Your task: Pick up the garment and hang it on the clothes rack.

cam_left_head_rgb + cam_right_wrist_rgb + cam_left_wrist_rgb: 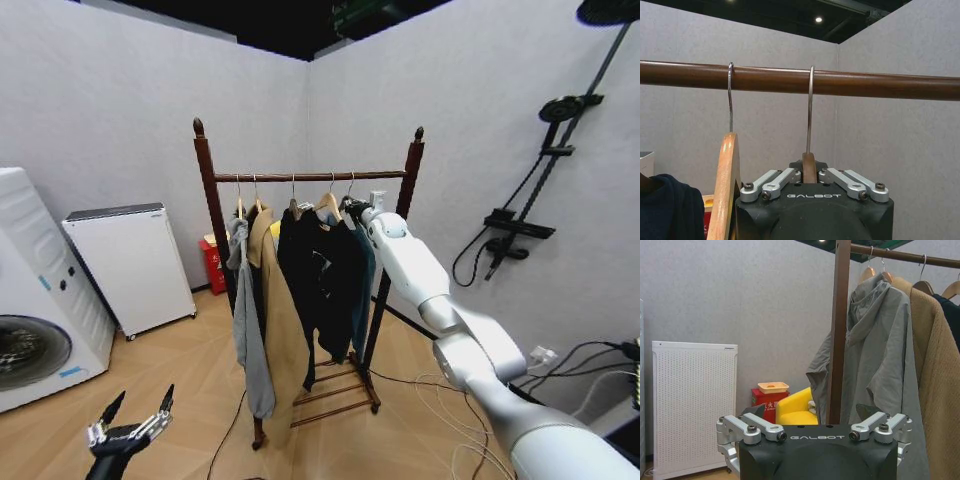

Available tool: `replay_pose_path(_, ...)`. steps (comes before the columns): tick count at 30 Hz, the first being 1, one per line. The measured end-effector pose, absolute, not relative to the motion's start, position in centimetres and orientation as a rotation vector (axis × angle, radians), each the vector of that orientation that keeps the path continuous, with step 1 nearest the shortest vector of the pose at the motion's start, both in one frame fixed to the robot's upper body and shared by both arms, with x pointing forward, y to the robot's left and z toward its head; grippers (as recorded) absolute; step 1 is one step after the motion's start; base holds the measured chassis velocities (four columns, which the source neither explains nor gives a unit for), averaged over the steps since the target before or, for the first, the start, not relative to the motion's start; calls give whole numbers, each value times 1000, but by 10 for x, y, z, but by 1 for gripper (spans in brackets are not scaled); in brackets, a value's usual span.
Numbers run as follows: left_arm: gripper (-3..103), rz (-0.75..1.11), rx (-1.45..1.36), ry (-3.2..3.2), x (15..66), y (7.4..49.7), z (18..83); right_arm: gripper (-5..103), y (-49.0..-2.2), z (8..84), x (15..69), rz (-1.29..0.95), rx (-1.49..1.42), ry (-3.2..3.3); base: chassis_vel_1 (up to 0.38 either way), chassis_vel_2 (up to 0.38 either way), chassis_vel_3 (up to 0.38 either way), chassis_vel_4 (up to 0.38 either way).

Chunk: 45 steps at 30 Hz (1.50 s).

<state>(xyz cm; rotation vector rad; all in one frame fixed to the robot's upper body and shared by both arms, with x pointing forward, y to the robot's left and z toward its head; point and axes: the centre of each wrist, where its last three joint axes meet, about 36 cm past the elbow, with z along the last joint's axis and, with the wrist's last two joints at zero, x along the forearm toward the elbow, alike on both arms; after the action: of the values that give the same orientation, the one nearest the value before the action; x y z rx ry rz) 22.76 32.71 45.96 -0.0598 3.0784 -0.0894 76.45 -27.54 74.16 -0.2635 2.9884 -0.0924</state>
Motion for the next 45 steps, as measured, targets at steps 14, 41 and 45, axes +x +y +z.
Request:
replay_pose_path(14,100,-89,-60,3078,228,327,460,42,-292,747,730,-117,-257,2810,0,0,0,0)
replay_pose_path(41,100,-89,-61,3078,228,327,460,100,-322,496,297,19,125,2908,0,0,0,0)
replay_pose_path(45,100,-89,-60,3078,228,327,460,100,-316,477,266,11,144,2925,0,0,0,0)
